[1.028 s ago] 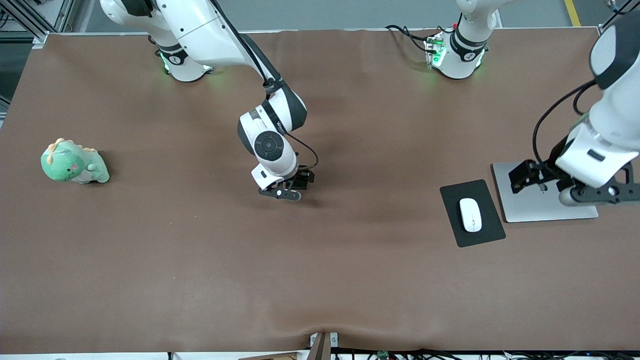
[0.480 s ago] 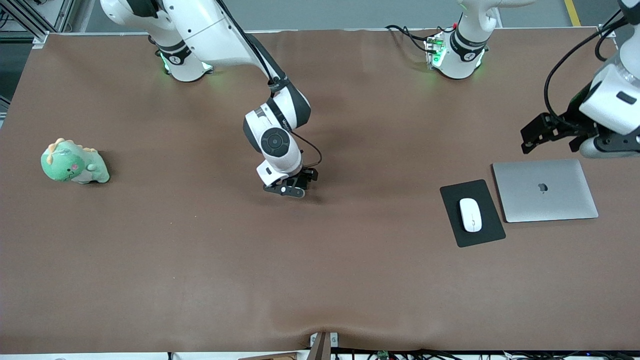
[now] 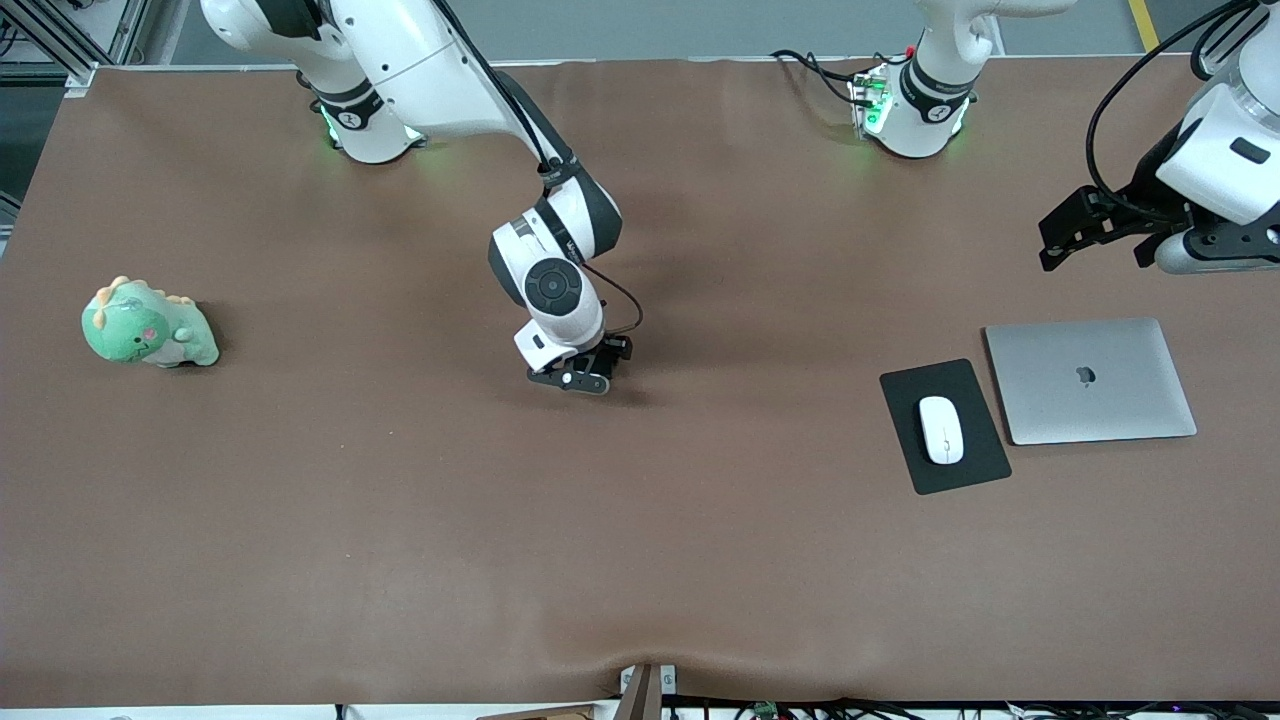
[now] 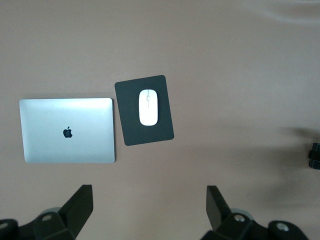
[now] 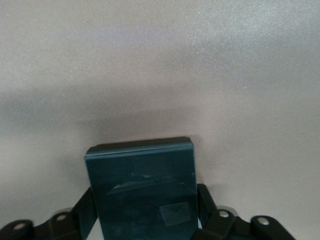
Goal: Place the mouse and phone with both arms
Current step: 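Lift the black phone with the right gripper toward the green plush toy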
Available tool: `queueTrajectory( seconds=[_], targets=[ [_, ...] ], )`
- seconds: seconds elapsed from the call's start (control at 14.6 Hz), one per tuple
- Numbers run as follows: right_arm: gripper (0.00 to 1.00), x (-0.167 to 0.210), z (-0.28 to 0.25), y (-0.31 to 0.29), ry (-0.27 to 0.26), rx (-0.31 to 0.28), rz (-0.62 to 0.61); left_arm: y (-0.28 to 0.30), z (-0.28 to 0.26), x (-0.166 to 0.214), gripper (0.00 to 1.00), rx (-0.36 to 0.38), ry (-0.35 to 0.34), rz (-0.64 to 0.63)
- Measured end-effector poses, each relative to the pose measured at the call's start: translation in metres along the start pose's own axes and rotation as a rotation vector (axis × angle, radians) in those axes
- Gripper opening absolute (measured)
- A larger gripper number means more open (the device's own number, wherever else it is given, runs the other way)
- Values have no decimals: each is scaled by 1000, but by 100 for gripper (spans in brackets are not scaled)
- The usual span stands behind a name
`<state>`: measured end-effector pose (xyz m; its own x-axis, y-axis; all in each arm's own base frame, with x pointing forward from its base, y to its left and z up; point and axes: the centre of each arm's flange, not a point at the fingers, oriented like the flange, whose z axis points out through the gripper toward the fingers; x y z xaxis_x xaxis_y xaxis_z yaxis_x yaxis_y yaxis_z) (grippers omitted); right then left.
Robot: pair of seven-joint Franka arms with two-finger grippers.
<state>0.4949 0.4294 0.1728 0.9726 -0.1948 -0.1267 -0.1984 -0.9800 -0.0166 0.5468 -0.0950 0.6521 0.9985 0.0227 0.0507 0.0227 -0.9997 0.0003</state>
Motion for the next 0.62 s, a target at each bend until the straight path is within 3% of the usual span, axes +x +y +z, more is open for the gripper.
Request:
queueTrajectory(
  seconds=[0.34, 0.62],
  targets=[
    [81, 13, -8, 15, -28, -38, 28, 0, 4, 0, 100, 1, -7, 0],
    [81, 35, -59, 42, -68, -38, 83, -2, 5, 0, 100, 2, -12, -4]
  ],
)
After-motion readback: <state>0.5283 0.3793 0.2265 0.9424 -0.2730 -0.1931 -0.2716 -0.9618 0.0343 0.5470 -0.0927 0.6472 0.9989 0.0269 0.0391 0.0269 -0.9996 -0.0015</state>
